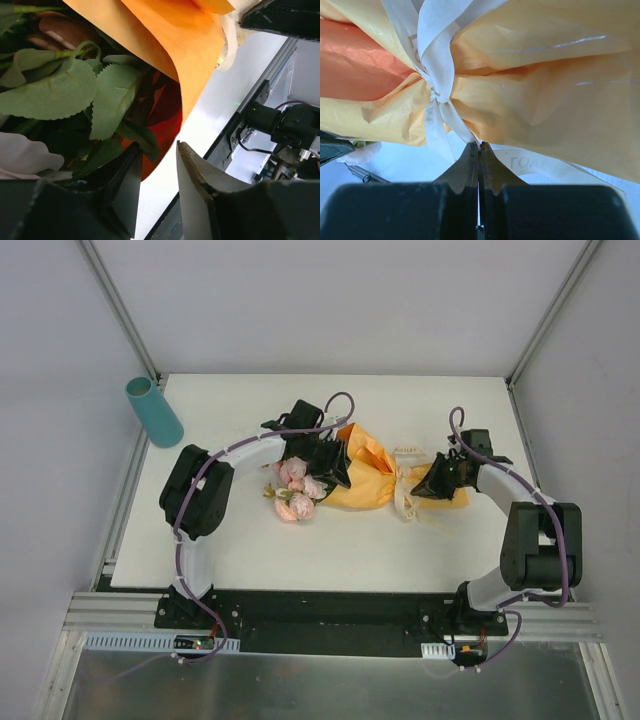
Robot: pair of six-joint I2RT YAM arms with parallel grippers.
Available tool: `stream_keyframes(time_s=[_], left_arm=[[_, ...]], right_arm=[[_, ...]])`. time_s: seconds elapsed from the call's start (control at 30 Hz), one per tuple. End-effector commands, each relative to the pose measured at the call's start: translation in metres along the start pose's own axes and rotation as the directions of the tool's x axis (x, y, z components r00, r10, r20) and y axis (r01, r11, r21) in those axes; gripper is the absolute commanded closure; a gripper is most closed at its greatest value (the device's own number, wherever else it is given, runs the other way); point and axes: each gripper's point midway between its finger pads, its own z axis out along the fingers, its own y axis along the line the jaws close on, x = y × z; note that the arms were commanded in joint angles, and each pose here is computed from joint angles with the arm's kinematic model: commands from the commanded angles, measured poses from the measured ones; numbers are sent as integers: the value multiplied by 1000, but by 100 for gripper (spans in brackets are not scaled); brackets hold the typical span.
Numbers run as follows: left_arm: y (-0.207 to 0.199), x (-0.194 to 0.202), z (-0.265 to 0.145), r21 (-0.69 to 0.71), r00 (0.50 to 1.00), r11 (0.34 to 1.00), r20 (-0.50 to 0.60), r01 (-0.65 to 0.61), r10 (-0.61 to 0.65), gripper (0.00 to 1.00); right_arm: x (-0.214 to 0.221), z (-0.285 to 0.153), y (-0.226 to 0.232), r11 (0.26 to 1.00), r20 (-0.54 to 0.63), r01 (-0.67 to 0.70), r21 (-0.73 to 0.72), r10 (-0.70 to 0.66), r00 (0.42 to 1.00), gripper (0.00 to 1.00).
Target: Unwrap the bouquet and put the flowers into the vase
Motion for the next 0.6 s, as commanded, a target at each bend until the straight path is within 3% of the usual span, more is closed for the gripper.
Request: stream_keyframes(time_s=[0.0, 0.27, 0.57], left_arm=[[-10, -6, 3, 20, 1000, 1000, 7, -16, 15, 72], [-6, -8, 0, -12, 999, 1000, 24, -22, 23, 100], [10, -9, -4, -113, 999, 993, 31, -19, 23, 100]], right_arm=[[-26, -21, 14, 1000, 120, -2, 1, 2, 993, 100], [-49, -44, 10, 994, 270, -63, 84, 38, 962, 100], [-77, -67, -15, 968, 420, -140, 207, 42, 906, 100]])
